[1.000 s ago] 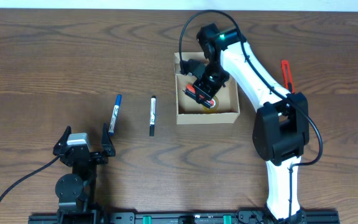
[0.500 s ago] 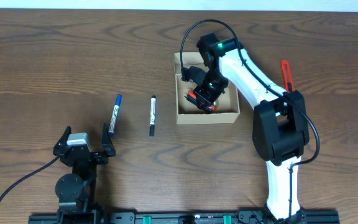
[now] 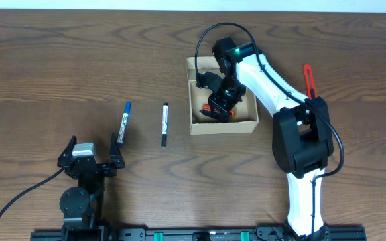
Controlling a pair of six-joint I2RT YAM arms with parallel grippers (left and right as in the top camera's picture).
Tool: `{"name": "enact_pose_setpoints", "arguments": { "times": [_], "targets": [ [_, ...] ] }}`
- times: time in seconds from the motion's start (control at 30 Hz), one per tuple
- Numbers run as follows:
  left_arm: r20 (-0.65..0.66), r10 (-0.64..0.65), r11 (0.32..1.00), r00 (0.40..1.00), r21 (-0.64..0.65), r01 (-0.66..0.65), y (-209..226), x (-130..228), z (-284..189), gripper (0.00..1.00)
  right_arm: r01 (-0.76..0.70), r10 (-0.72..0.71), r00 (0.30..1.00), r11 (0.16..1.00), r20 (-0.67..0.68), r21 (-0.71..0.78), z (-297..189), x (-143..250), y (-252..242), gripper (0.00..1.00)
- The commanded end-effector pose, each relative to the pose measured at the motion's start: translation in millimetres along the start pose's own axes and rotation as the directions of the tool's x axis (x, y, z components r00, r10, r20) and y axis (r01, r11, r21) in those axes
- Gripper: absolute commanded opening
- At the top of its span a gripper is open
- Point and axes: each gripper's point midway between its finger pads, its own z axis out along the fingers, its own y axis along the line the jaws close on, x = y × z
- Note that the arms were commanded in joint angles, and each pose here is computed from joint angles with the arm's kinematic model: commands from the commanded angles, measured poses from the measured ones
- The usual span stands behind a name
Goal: Pack container
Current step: 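Release the stapler in the box and move right gripper to box cutter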
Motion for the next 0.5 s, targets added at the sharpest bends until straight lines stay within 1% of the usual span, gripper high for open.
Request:
{"name": "enact_pose_setpoints", "arguments": {
  "times": [0.0,0.3,0.47],
  "targets": [
    [-0.059,-0.002,1.000,0.998,-0.006,0.002,2,18,0,0.95,-0.021,0.021,0.999,1.000,-0.030,0.006,5,6,2,0.27],
    [-0.059,-0.002,1.000,0.998,-0.006,0.002,2,18,0,0.95,-0.027,0.027,0.999,1.000,-0.025,0.008,-6,2,3,0.23],
    [-0.059,-0.002,1.000,0.998,-0.006,0.002,2,18,0,0.95,-0.014,0.013,1.000,0.999,0.027,0.035,-35,-15,2,0.27]
  ]
}}
